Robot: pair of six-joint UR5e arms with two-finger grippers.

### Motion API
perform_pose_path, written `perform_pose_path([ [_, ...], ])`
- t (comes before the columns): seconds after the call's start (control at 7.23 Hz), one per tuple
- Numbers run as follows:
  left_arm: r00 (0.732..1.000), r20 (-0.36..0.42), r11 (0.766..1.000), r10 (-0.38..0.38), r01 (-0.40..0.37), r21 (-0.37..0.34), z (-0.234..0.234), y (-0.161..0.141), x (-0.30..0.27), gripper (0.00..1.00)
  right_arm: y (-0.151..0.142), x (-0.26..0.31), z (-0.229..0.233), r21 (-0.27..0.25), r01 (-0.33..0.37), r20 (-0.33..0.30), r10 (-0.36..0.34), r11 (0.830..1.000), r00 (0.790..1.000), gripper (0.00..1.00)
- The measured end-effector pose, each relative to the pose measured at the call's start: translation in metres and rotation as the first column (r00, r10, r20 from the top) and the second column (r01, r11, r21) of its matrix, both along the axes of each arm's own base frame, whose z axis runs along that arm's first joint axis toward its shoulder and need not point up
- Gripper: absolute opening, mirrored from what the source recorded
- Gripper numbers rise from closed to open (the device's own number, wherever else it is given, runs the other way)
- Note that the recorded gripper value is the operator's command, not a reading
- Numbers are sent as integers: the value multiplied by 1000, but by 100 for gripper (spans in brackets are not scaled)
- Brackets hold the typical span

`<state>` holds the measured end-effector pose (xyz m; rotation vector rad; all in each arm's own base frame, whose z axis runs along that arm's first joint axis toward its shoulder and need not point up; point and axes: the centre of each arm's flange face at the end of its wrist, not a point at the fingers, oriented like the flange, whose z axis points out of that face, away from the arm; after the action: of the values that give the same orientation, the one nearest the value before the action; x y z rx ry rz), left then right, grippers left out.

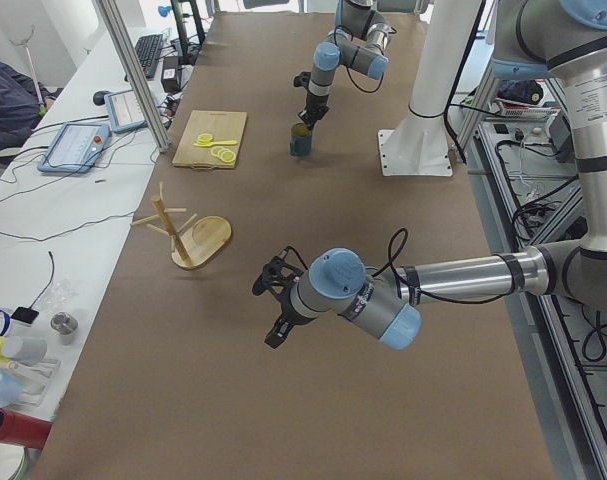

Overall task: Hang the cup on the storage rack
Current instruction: 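Set the teal mug down near the cutting board and withdraw the right arm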

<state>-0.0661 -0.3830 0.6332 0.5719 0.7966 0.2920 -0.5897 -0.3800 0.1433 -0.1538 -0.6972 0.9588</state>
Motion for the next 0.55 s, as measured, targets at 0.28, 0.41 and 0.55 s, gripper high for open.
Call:
perform_pose_path([
  [0.28, 1000, 0, 1000, 0, 0, 2, -1, -1, 0, 99, -1, -3, -2, 10, -4, -5, 4, 1000, 1000, 100],
  [0.41, 1000, 0, 1000, 0, 0, 2, -1, -1, 0, 99, -2, -3, -2, 26, -12, -12, 12, 1000, 1000, 100],
  [0.55, 1000, 0, 1000, 1, -1, 3, -1, -3, 0, 99, -4, -3, -1, 44, -16, -21, 17, 999, 1000, 100],
])
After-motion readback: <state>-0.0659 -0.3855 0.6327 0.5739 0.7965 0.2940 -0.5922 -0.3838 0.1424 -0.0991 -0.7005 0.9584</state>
